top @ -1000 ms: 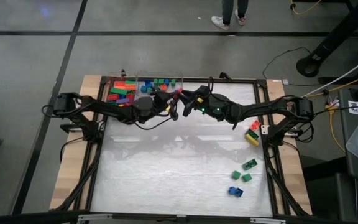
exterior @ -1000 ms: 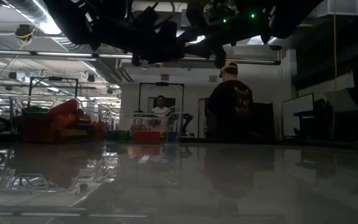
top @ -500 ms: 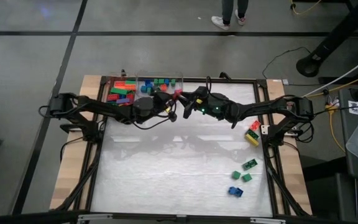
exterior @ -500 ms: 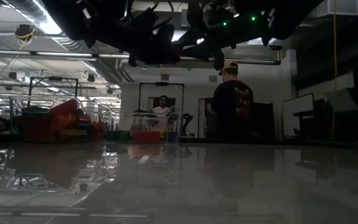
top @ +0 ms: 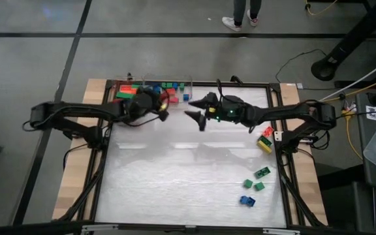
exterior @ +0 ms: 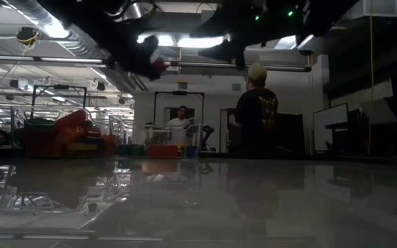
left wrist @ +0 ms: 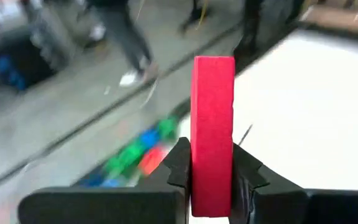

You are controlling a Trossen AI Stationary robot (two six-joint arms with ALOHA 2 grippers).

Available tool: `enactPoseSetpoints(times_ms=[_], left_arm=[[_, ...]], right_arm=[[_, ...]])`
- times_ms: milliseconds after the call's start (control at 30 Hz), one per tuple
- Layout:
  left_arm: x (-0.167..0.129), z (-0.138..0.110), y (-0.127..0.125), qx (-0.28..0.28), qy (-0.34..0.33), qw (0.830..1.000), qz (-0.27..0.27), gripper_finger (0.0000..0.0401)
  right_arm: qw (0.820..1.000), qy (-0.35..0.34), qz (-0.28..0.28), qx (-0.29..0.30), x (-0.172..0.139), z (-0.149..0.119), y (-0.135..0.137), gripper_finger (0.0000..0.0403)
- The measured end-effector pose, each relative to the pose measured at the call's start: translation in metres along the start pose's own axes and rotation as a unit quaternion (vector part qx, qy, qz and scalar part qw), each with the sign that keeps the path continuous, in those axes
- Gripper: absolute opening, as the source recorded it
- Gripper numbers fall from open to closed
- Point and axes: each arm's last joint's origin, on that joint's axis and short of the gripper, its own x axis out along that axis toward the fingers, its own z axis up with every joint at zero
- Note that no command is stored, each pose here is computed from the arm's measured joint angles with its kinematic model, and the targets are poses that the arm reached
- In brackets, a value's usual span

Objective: Sort blocks by size
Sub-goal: Put the large red block into the left transparent bin, then put the small green block into the right transparent bin

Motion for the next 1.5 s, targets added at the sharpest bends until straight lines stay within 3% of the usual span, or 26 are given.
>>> enactPoseSetpoints(times_ms=[200,333,467,800,1000,1200,1367,1500], left_arm=[[-0.02,-0.016,0.043,0.003,0.112,0.991,0.078,0.0041],[-0.029,-0.023,0.068,0.001,0.153,0.975,0.159,0.0042],[-0.028,-0.027,0.085,-0.011,0.177,0.963,0.203,0.0056],[-0.019,-0.03,0.107,-0.075,0.186,0.943,0.264,0.0153],[-0.018,-0.03,0.107,-0.098,0.192,0.946,0.242,0.0176],[-0.018,-0.03,0.105,-0.102,0.197,0.949,0.225,0.0177],[-0.018,-0.03,0.105,-0.112,0.195,0.948,0.227,0.0177],[-0.018,-0.03,0.105,-0.119,0.193,0.947,0.229,0.0178]], right_arm=[[0.99,0.101,0.103,0.0,-0.025,0.007,0.011,0.0254],[0.976,0.189,0.103,0.026,-0.042,-0.002,0.022,0.0241],[0.956,0.269,0.105,0.052,-0.054,-0.019,0.041,0.0229],[0.898,0.415,0.119,0.081,-0.088,-0.058,0.094,0.0216],[0.866,0.479,0.138,0.033,-0.116,-0.078,0.122,0.0216],[0.85,0.513,0.113,-0.033,-0.149,-0.096,0.143,0.0216],[0.851,0.522,0.044,-0.015,-0.17,-0.105,0.152,0.0216],[0.832,0.554,-0.033,0.008,-0.188,-0.111,0.15,0.0216]])
